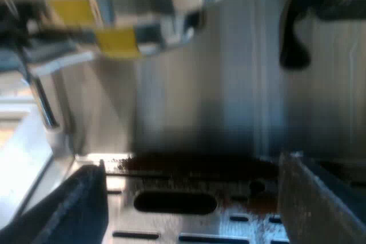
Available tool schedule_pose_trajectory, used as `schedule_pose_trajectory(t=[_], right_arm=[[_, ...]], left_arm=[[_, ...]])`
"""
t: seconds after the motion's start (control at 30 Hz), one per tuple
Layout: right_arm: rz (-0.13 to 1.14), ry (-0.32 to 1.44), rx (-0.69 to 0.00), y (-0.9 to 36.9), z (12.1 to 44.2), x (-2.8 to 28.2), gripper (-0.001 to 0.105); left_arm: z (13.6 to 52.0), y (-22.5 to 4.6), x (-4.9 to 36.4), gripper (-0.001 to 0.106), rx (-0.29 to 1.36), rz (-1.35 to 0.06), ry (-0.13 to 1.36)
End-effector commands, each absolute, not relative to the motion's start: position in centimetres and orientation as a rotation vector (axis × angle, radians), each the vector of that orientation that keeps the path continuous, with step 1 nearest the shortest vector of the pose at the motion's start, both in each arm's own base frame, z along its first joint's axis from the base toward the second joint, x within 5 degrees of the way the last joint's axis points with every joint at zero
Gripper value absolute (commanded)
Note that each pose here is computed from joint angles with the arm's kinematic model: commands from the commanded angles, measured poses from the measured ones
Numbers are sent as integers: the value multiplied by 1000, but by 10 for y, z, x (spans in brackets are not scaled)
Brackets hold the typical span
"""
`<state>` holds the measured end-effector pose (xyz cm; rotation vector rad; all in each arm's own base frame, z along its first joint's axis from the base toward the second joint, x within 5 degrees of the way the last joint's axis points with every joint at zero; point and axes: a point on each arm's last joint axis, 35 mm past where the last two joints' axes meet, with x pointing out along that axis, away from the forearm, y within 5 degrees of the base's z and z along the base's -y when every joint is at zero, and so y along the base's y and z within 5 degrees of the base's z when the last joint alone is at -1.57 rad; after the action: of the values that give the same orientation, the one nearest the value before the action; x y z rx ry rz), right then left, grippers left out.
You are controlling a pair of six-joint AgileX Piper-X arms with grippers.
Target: Put the handle in the coffee machine
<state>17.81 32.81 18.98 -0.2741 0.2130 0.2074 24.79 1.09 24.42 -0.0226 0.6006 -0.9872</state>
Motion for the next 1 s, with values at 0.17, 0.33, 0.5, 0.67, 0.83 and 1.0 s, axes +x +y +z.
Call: schedule_pose_trajectory(t=[0.17,0.33,0.5,0.67,0.83,1.0], right_arm=[[239,162,-260,337,179,185,57],[253,87,-297,344,172,188,55],[236,50,-275,345,163,196,47],[200,33,-243,338,158,212,47],[219,24,-247,335,161,228,46],[214,-2,-262,341,170,239,44]], left_arm=[[269,6,247,0,0,-1127,411],[269,6,247,0,15,-1130,401],[270,7,248,0,31,-1131,387],[273,7,251,0,66,-1129,350],[274,7,252,0,69,-1128,347],[274,7,252,0,70,-1126,348]])
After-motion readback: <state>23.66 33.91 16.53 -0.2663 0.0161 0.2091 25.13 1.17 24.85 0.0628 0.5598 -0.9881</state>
